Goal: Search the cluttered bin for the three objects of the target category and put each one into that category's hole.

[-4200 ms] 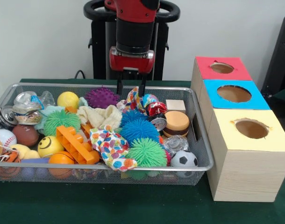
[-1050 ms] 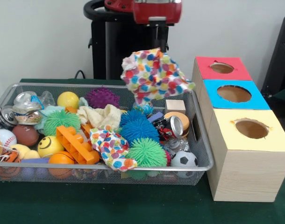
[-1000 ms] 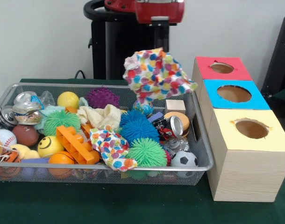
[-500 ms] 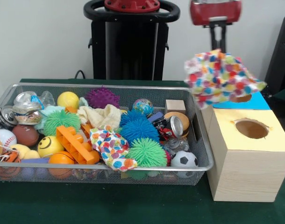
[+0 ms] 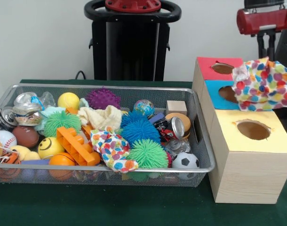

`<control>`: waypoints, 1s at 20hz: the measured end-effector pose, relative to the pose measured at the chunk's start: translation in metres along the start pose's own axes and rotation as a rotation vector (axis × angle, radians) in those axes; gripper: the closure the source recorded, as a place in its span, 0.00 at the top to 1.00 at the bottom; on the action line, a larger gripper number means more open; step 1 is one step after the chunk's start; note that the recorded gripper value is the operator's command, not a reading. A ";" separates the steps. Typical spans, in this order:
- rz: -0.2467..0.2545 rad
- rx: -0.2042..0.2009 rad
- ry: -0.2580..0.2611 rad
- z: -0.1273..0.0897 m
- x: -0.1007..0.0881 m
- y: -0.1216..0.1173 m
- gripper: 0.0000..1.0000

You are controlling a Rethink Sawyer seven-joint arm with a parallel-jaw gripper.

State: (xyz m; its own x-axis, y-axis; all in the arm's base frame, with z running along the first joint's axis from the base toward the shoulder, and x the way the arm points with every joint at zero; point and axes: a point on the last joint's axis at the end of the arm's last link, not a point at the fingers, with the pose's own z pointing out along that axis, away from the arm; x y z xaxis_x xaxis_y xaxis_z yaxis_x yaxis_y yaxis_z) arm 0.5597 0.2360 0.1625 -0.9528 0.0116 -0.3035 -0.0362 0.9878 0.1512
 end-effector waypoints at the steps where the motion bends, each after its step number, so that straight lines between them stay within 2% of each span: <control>1: 0.003 0.000 -0.002 0.002 -0.001 0.001 0.00; 5: 0.027 0.007 -0.031 0.020 -0.011 -0.004 0.00; 10: 0.052 0.040 -0.074 0.047 -0.019 -0.021 0.00; 15: 0.079 0.071 -0.069 0.067 -0.014 -0.044 0.00; 20: 0.090 0.089 -0.060 0.074 -0.013 -0.056 0.00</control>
State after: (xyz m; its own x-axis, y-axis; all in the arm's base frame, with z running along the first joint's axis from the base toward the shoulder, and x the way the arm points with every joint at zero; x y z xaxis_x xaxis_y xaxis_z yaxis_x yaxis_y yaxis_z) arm 0.5964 0.1917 0.0879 -0.9310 0.1078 -0.3487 0.0784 0.9922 0.0972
